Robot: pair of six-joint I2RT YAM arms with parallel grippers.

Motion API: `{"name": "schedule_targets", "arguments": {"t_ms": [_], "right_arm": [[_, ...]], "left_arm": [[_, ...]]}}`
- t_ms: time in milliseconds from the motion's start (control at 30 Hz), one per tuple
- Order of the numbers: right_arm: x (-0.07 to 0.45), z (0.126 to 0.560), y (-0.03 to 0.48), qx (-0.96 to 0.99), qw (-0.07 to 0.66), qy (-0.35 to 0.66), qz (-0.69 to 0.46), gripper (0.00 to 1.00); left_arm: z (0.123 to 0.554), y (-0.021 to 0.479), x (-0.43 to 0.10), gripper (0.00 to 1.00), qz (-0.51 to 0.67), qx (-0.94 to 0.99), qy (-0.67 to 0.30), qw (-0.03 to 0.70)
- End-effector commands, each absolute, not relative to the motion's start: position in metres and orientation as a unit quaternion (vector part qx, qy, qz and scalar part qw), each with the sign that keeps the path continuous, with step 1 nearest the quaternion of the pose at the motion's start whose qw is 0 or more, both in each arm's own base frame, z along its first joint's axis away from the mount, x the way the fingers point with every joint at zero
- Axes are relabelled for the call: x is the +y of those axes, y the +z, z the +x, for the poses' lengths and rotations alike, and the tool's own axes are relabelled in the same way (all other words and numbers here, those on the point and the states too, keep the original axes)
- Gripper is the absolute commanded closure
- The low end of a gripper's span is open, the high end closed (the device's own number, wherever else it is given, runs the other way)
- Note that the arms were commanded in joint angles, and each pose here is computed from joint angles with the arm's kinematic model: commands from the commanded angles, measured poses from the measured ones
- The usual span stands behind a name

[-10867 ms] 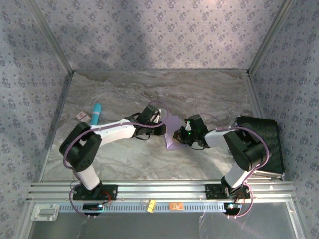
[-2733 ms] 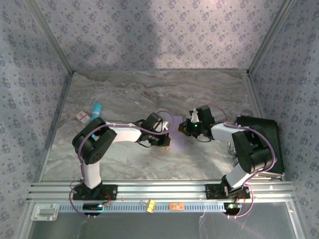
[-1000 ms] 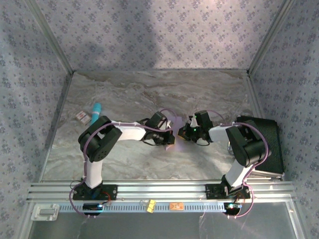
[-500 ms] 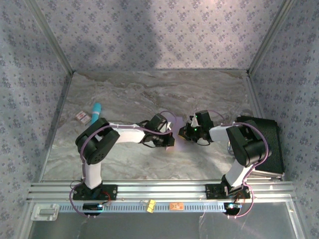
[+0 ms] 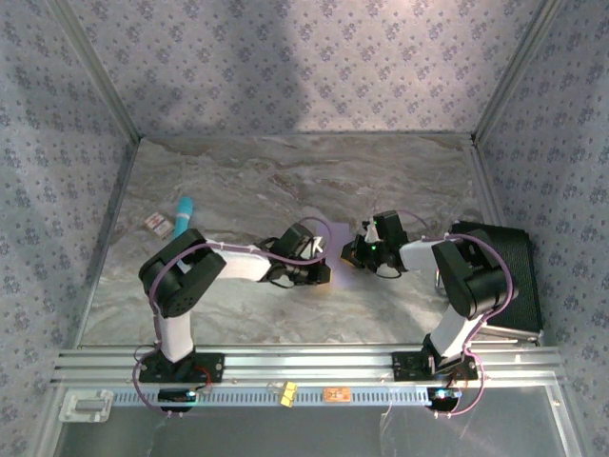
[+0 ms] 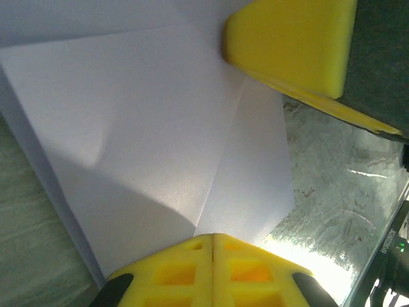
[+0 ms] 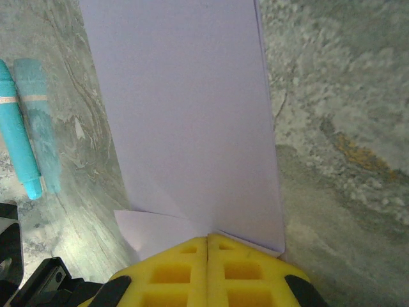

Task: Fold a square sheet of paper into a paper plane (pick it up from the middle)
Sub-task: Fold the triangle a second time at the center of the table, then turn over the paper at the center of the table.

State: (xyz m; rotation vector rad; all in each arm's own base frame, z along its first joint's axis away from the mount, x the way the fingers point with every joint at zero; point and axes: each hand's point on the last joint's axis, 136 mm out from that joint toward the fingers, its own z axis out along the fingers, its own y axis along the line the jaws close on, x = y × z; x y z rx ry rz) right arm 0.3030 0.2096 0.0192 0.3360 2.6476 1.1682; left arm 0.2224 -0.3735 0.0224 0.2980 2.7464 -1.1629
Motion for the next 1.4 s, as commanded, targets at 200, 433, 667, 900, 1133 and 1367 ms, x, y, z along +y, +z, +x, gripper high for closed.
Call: {"name": "schedule_targets", "arguments": {"t_ms": [200,433,667,900,1133,1367], "right_arm": [[0.21,0.297,0.014,0.906,0.097,0.397,0.111,0.95],[0.221,0.316,0.058,0.898,0.133,0.416,0.063,0.77],[0.197,0.298,0.053,0.915,0.133,0.363,0.12,0.64],[0.192,0.271,0.05,0.918,0.128,0.347,0.14,0.63],[0.194,0.256,0.043,0.929,0.114,0.325,0.137,0.62],[0.19,0.246,0.04,0.939,0.103,0.296,0.144,0.6]], "left_arm": [[0.225,0.066,-0.363,0.93,0.113,0.913,-0.378,0.102],[0.257,0.084,-0.353,0.92,0.092,0.907,-0.39,0.128],[0.272,0.081,-0.358,0.93,0.147,0.921,-0.34,0.118],[0.275,0.077,-0.368,0.93,0.156,0.916,-0.353,0.109],[0.275,0.034,-0.358,0.95,0.167,0.938,-0.294,0.08],[0.264,0.008,-0.349,0.96,0.169,0.948,-0.265,0.056]]}}
